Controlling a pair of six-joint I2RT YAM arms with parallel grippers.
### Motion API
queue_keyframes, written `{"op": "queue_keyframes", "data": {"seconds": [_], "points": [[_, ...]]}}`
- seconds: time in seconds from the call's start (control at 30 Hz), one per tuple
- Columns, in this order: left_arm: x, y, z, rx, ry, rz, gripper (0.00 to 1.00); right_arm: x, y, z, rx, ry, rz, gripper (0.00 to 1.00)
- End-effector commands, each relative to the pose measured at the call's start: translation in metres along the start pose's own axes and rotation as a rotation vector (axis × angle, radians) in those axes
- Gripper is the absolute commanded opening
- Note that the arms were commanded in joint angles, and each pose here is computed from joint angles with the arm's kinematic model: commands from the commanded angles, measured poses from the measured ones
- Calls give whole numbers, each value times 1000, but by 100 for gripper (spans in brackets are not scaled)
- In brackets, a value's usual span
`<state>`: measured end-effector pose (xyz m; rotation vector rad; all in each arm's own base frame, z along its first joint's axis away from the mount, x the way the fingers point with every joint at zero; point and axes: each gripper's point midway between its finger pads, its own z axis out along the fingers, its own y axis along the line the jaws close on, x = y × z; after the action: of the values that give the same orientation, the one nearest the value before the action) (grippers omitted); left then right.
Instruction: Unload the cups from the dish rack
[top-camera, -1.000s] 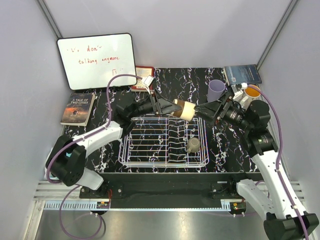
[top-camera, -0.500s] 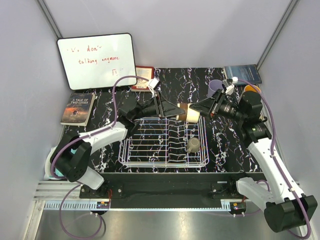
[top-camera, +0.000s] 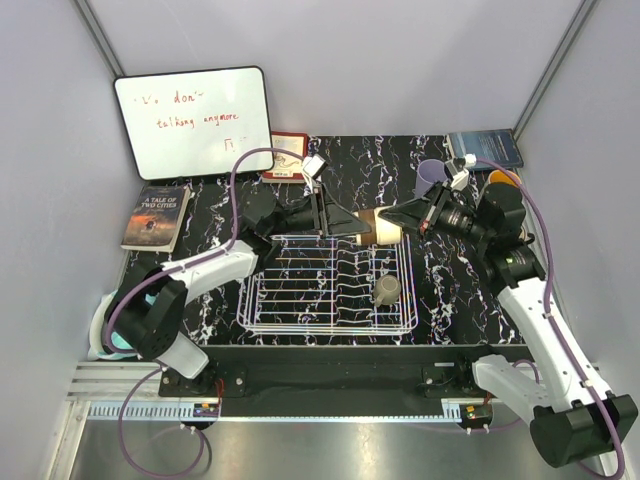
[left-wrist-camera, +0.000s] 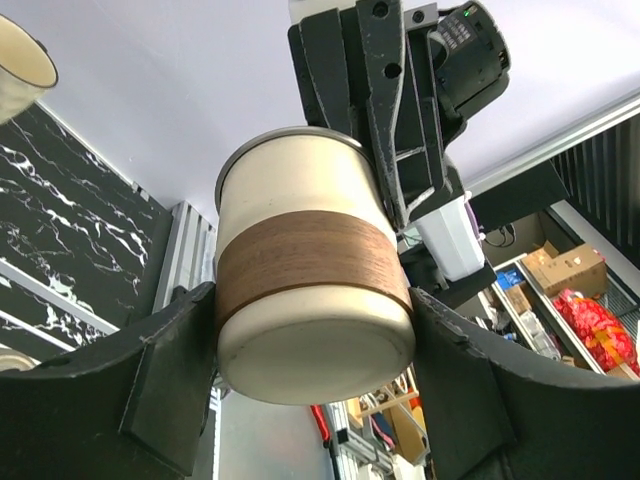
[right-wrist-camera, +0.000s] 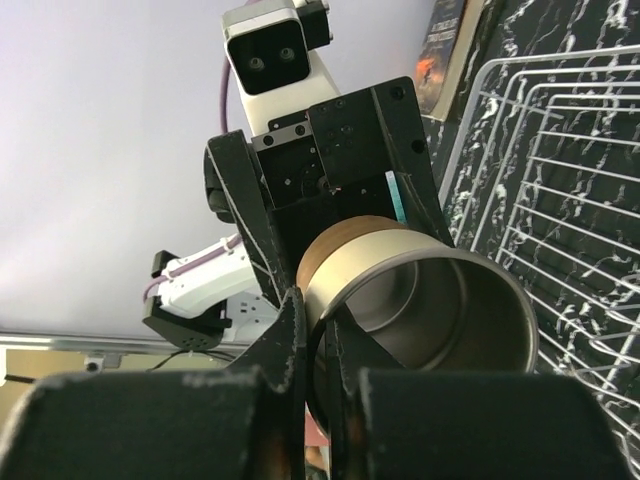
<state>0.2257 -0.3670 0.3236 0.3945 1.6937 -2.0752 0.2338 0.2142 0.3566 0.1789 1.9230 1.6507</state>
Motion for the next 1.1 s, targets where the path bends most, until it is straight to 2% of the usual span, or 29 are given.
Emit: {"op": "queue_keyframes", "data": {"seconds": [0.0, 0.03, 0.07, 0.13, 0.3, 0.33, 0.4, 0.43, 0.5, 0.53, 0.6, 0.63, 0.7, 0.73, 0.8, 0.83, 0.97, 1.03, 1.07], "points": [[-15, 11, -6, -67, -20, -5, 78, 3, 31, -13, -20, -6, -174, 0], [-16, 16, -8, -94, -28, -13, 95, 2, 30, -14, -8, -10, -202, 0], [-20, 28, -14, -150, -41, -16, 99, 3, 24, -13, 16, -3, -193, 0], [-20, 45, -22, -226, -51, -40, 99, -2, 21, -12, 41, -14, -232, 0], [-36, 83, -55, -406, -167, -110, 99, -12, 7, -12, 143, -36, -259, 0], [-39, 101, -70, -492, -201, -150, 99, -17, -4, -14, 205, -62, -267, 0], [-41, 113, -84, -559, -234, -177, 99, -29, -14, -16, 283, -99, -304, 0], [-38, 127, -95, -635, -250, -201, 99, -39, -34, -21, 393, -140, -297, 0], [-31, 138, -104, -718, -241, -203, 99, -60, -64, -21, 554, -164, -317, 0], [-21, 145, -106, -769, -209, -189, 99, -74, -100, -23, 707, -172, -283, 0], [-12, 150, -110, -839, -182, -171, 99, -95, -112, -21, 782, -194, -277, 0], [-5, 152, -115, -898, -165, -145, 99, -110, -132, -21, 851, -212, -243, 0], [-1, 153, -122, -962, -153, -121, 99, -136, -126, -19, 864, -275, -239, 0], [2, 155, -130, -1014, -137, -106, 99, -150, -140, -19, 928, -304, -233, 0], [5, 156, -137, -1056, -123, -105, 99, -177, -131, -18, 964, -375, -260, 0], [9, 158, -142, -1085, -109, -110, 99, -187, -145, -20, 1038, -390, -251, 0], [16, 154, -153, -1128, -93, -110, 99, -228, -139, -24, 1130, -493, -314, 0], [21, 155, -159, -1145, -86, -108, 99, -236, -159, -26, 1227, -462, -334, 0], [22, 155, -161, -1150, -83, -107, 99, -246, -149, -26, 1228, -485, -350, 0]]}}
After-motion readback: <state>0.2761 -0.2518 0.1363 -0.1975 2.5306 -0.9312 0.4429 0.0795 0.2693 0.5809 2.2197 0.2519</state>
